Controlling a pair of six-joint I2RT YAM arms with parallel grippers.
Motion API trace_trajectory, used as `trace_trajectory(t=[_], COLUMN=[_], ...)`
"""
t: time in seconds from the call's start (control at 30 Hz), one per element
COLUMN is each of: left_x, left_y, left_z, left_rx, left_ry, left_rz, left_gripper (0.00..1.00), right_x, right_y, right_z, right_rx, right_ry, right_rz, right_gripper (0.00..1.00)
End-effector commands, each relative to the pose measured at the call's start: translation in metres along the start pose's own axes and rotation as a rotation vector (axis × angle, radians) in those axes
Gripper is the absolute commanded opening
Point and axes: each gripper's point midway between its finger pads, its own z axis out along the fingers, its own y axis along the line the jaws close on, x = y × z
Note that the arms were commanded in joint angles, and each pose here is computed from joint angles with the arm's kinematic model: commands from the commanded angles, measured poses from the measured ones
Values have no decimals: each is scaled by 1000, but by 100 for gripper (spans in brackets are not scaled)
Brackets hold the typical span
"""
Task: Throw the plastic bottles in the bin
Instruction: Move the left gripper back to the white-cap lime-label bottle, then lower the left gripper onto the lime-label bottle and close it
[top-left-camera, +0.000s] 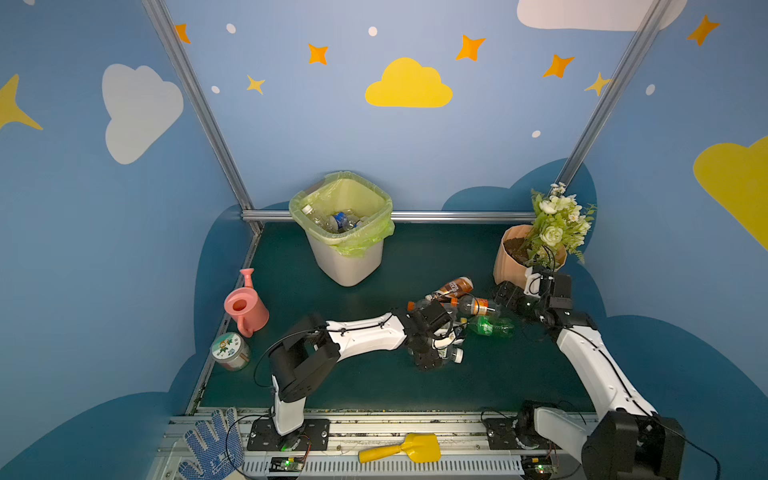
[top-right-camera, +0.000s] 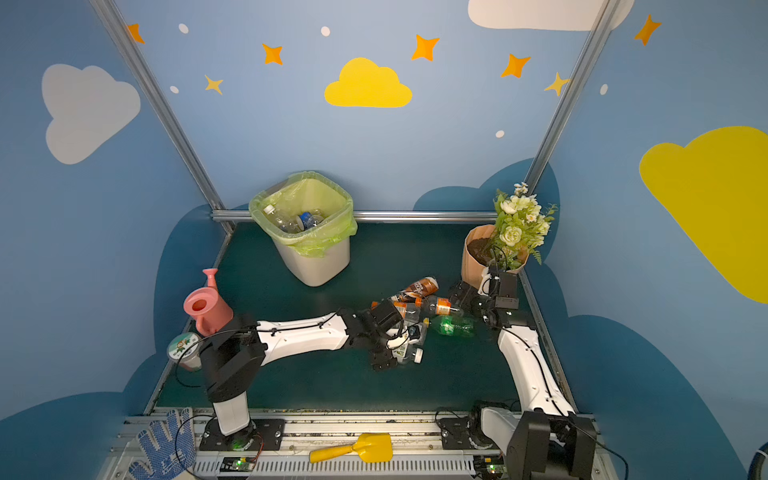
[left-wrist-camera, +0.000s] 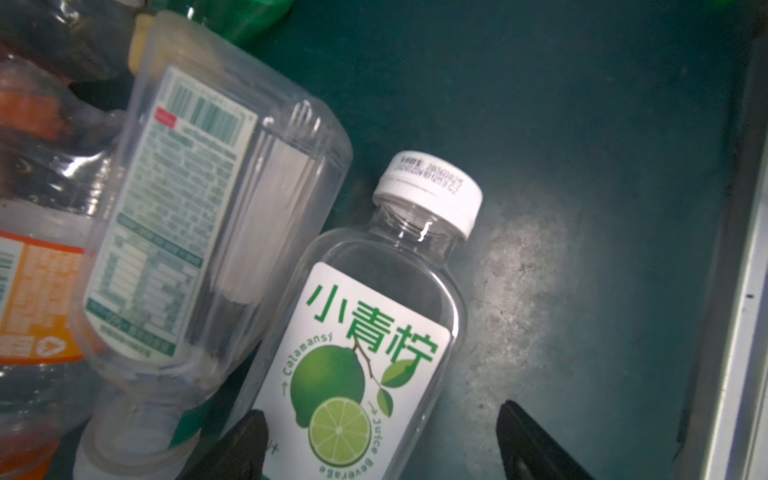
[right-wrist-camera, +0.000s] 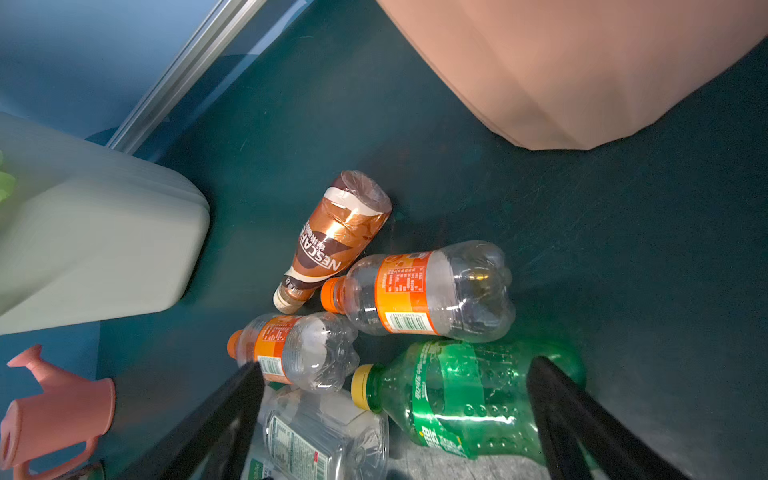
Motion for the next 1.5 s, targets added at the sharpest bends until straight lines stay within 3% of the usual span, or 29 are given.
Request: trace_trajectory(t=[0.0,0.23,0.67,1.23,1.47], left_x=[16,28,-1,7,17], left_y=[-22,-20,16,22,9], left_z=[-4,0,-17,6,11], left_rx=[89,41,-114,-111,-37], left_ry=[48,71,-35,28,76], left_rz=[-39,-79,-33,5,5], left_gripper=[84,84,90,92,88], right_x=[5,5,7,9,10], right_y=[-6,-5,-7,-10,-10], right_z=[-2,2,1,1,3], right_rx=[16,2,7,11,9], right_ry=[0,6,6,8,14], right_rz=[-6,3,-1,3,8], right_gripper=[97,97,97,97,97])
